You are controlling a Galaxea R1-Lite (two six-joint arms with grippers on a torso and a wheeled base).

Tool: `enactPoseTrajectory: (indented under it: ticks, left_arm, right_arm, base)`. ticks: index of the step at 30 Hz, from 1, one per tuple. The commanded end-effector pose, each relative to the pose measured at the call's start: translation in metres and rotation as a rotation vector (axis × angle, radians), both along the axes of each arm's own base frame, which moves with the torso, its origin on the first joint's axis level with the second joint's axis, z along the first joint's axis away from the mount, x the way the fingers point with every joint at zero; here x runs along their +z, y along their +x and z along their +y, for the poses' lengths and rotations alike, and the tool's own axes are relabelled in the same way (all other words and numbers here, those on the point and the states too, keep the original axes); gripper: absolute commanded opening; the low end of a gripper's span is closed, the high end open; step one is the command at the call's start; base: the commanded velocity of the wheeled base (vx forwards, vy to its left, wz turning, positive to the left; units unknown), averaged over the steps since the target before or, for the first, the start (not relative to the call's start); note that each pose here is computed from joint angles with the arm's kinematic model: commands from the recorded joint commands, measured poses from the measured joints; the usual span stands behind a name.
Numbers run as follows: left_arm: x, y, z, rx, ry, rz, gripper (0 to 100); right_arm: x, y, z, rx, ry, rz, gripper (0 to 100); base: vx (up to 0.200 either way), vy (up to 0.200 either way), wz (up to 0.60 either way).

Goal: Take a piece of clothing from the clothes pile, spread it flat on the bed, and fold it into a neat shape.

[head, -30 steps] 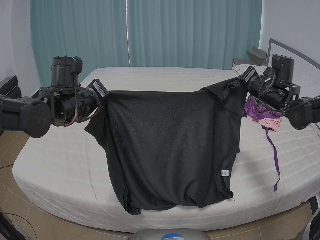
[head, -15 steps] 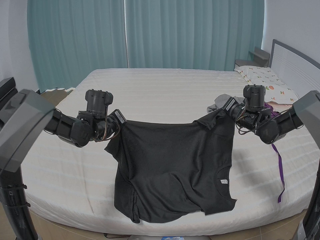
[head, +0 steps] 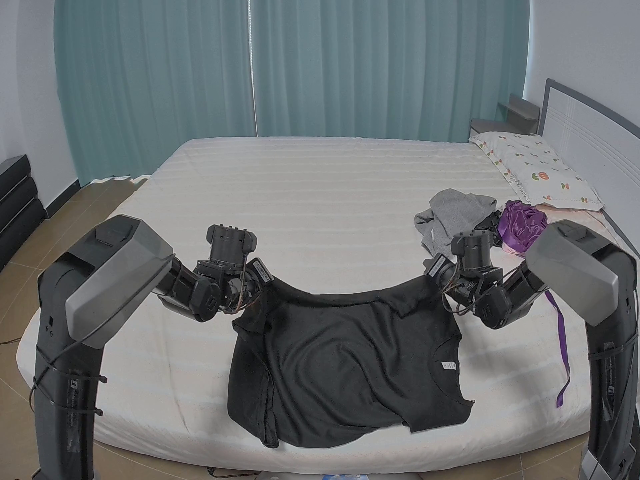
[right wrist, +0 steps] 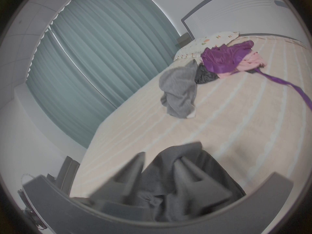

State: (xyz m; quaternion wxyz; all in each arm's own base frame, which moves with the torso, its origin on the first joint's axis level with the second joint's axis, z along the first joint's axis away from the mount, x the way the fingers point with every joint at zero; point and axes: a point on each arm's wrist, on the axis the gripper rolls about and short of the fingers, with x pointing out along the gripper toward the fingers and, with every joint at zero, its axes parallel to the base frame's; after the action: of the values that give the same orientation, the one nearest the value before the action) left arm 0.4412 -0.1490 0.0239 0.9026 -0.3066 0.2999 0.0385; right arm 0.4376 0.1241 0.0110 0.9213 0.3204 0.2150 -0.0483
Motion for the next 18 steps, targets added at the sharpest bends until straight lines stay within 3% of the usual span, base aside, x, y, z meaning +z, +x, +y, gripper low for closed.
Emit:
enactPoseTrajectory:
  ticks: [1,5,8,14,18]
  left_arm:
    - [-0.028,0.01,-0.002,0.03,0.025,0.026,100]
    - [-0.029,0.015,0.014,0.115,0.065,0.017,100]
    - [-0.015,0.017,0.022,0.139,0.053,-0.011,100]
    - [0.007,0.002,0.031,0.15,0.022,0.009,100]
    - [0.017,-0.025,0.042,0.118,-0.024,0.062,100]
  right_arm:
    - [-0.046,0.0,-0.001,-0.009,-0.024,0.085,100]
    - [-0.02,0.008,-0.018,-0.069,0.007,-0.032,100]
    - [-0.008,0.008,-0.024,-0.091,0.031,-0.054,100]
    - [-0.007,-0.008,-0.03,-0.092,0.064,-0.009,100]
    - [0.0,-0.035,-0.034,-0.049,0.146,0.055,100]
  base:
    - [0.0,0.0,0.0]
    - [0.0,0.0,0.0]
    - [0.0,0.0,0.0]
    - [0.0,0.0,0.0]
    - [0.0,0.0,0.0]
